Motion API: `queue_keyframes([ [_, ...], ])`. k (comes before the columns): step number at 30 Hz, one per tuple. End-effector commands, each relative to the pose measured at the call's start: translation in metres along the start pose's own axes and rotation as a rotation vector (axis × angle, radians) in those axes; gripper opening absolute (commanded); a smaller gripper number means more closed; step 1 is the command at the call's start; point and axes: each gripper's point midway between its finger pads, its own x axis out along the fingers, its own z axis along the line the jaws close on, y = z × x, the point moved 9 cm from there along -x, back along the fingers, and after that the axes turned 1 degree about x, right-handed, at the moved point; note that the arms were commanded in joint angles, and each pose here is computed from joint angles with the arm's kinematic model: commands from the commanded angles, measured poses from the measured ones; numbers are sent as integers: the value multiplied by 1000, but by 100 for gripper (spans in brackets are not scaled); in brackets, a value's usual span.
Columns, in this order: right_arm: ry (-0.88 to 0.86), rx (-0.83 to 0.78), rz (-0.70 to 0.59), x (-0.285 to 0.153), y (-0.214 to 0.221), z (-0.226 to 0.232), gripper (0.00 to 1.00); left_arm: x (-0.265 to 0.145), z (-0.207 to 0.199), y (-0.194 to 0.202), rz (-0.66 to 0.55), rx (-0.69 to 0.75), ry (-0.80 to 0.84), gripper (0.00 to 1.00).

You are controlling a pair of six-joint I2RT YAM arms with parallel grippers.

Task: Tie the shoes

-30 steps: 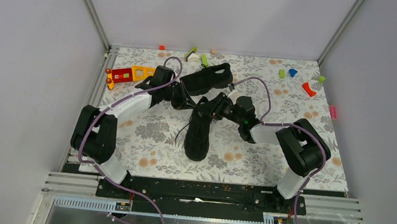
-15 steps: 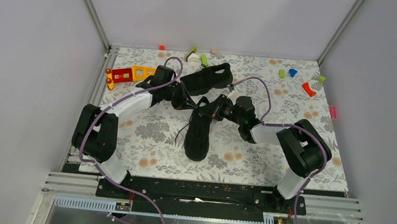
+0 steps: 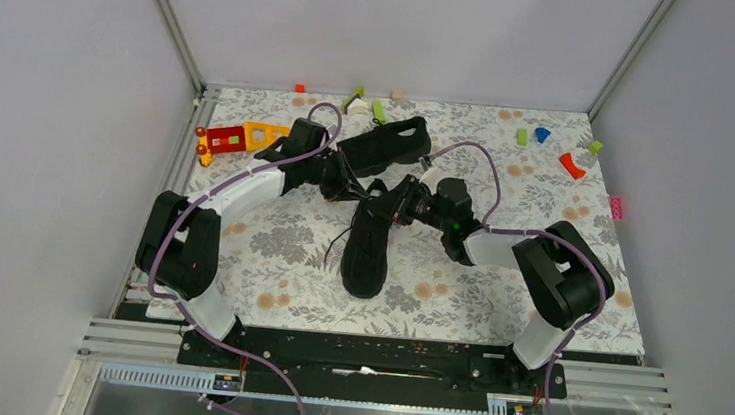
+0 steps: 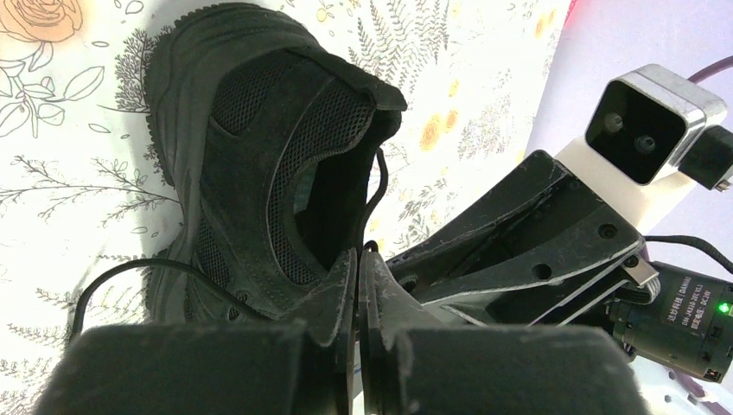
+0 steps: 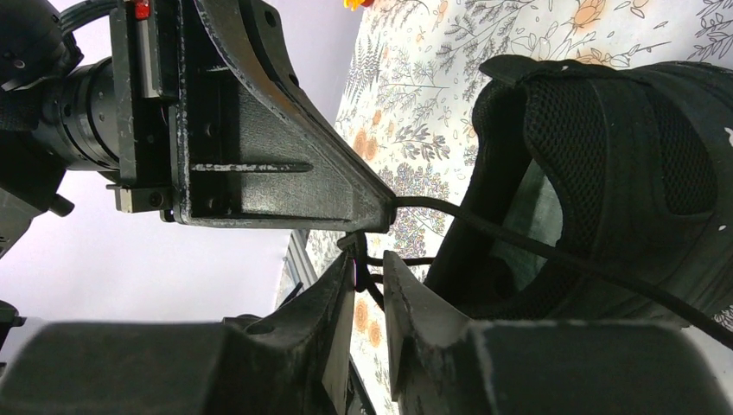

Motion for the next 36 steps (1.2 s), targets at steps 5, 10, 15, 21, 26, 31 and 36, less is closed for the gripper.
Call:
queue_keyframes([
  [5, -68, -62, -39, -4, -13, 21, 11, -4, -12, -8, -36, 38, 20, 0],
  [10, -62, -60, -74, -8, -14, 20, 4, -8, -13, -6, -51, 45, 16, 0],
  [15, -70, -38, -107, -12, -14, 16, 0, -14, -12, -3, -70, 53, 10, 0],
  [21, -84, -51, -127, -16, -15, 18, 0, -19, -7, 0, -95, 61, -2, 9],
  [26, -92, -63, -141, -20, -14, 19, 0, -20, 1, 0, -85, 56, -6, 10],
  [31, -100, -60, -137, -19, -14, 20, 0, -21, 7, -1, -82, 52, -12, 8],
  [36, -104, -60, -134, -19, -14, 20, 0, -20, 8, 1, -74, 54, 3, 8],
])
